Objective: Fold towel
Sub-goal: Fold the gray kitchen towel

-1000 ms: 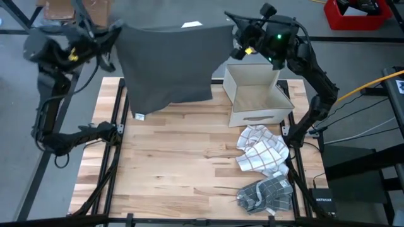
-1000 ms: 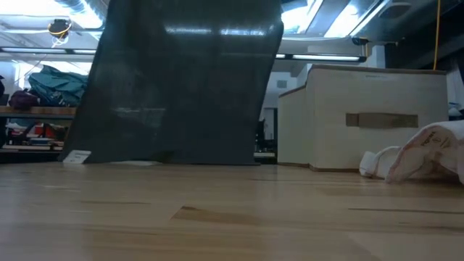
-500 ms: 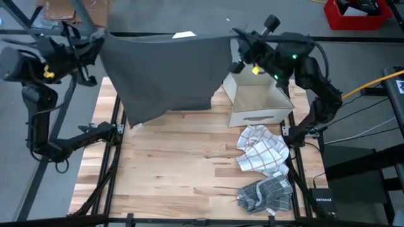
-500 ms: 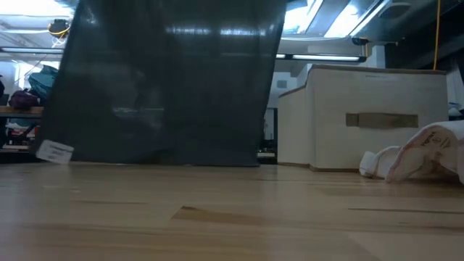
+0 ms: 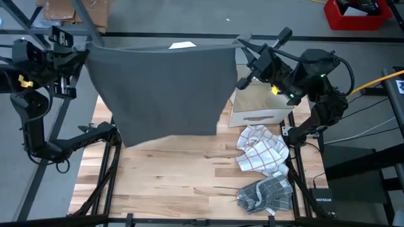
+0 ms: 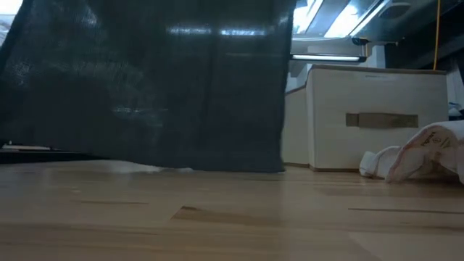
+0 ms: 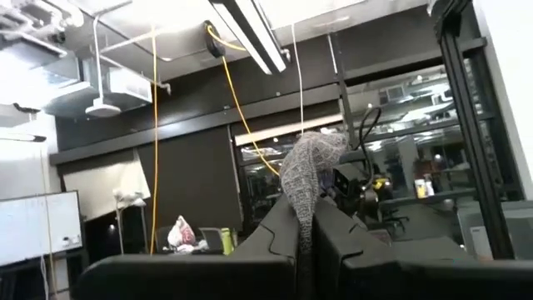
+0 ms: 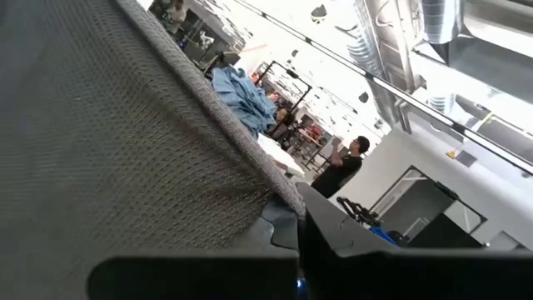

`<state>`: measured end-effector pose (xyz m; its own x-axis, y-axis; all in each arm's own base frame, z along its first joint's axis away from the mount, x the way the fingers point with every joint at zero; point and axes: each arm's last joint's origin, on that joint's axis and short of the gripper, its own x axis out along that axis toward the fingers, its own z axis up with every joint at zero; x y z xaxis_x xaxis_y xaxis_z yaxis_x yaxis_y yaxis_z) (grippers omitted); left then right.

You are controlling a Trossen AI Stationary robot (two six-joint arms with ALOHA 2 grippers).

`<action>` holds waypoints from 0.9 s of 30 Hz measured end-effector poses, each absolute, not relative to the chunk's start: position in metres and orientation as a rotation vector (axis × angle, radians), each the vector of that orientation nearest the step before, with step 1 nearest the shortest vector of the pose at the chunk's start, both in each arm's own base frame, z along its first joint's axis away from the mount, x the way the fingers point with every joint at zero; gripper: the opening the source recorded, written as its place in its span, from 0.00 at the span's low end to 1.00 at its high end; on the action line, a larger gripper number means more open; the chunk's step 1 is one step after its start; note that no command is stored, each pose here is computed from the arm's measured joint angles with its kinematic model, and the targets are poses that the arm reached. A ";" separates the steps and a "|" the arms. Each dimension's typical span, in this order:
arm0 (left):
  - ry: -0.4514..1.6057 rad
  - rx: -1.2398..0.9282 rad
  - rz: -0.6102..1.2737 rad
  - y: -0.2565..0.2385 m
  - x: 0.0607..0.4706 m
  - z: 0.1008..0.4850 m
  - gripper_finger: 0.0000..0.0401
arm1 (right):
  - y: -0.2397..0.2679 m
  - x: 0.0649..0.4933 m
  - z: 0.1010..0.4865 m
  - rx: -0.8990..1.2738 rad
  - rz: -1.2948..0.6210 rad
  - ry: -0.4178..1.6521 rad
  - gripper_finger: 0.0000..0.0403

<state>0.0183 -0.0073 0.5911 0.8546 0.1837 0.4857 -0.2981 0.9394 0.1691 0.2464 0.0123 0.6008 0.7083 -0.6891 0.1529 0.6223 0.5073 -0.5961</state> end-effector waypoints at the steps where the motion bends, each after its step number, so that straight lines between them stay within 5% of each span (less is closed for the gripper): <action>1: -0.481 0.248 0.258 -0.007 0.019 0.591 0.00 | 0.013 0.246 0.601 -0.672 -0.794 0.111 0.00; 11: -0.271 0.282 0.434 0.011 0.025 0.568 0.00 | -0.003 0.248 0.593 -0.647 -0.830 0.186 0.00; 27: 0.212 0.227 0.698 0.078 0.052 0.528 0.00 | -0.107 0.285 0.542 -0.517 -0.760 0.429 0.00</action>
